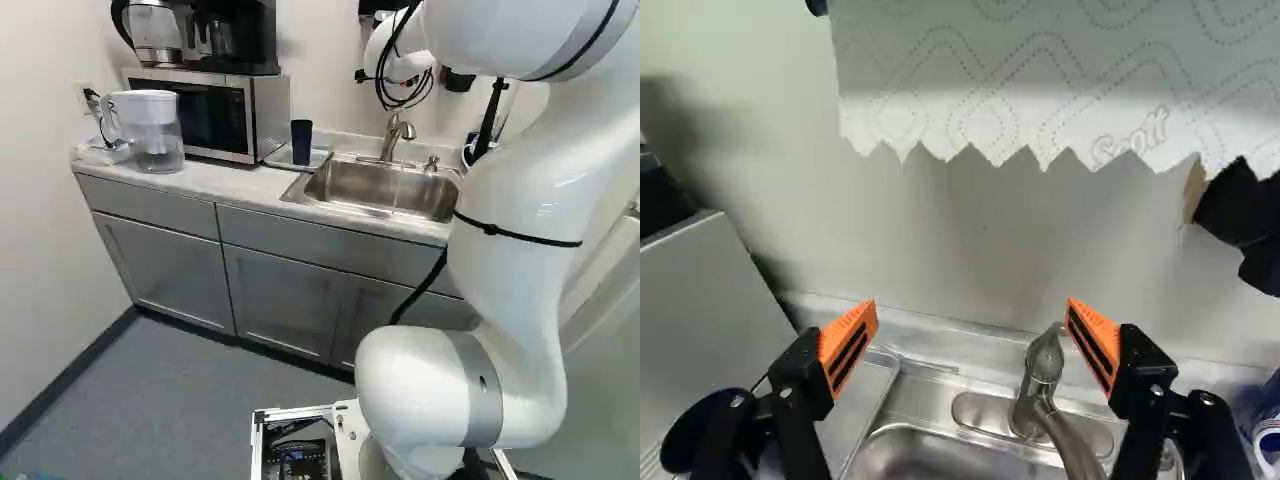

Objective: Rinse the cup and place it in the tray

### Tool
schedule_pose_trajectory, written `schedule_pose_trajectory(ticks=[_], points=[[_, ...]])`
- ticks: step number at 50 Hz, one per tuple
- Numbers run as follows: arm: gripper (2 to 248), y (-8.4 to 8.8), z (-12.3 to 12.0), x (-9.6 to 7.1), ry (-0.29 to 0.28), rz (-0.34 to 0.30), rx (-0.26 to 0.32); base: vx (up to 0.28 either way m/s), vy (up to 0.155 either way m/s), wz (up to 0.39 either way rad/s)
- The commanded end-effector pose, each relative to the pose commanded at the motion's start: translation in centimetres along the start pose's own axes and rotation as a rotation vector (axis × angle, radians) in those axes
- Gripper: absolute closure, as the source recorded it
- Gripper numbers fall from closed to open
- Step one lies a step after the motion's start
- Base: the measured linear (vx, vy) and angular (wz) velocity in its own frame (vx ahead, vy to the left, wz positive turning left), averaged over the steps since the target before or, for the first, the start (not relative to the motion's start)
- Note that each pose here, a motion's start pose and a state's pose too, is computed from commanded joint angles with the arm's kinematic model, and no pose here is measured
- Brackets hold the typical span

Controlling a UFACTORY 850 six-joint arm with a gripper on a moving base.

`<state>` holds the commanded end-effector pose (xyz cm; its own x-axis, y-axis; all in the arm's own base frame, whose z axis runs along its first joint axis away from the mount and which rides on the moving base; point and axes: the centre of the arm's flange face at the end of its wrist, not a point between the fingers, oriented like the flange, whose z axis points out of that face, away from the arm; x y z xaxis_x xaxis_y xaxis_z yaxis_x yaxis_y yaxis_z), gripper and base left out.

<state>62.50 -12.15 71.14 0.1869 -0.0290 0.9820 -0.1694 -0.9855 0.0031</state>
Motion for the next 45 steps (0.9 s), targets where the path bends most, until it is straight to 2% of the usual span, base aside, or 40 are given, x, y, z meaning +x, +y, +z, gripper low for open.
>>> schedule_pose_trajectory(ticks=[18,45], points=[[3,1.2,3.3,0.3,0.012,0.003,-0.016,0.0,0.0,0.0],[3,1.8,5.1,0.1,-0.018,0.004,-0.028,0.0,0.0,0.0]])
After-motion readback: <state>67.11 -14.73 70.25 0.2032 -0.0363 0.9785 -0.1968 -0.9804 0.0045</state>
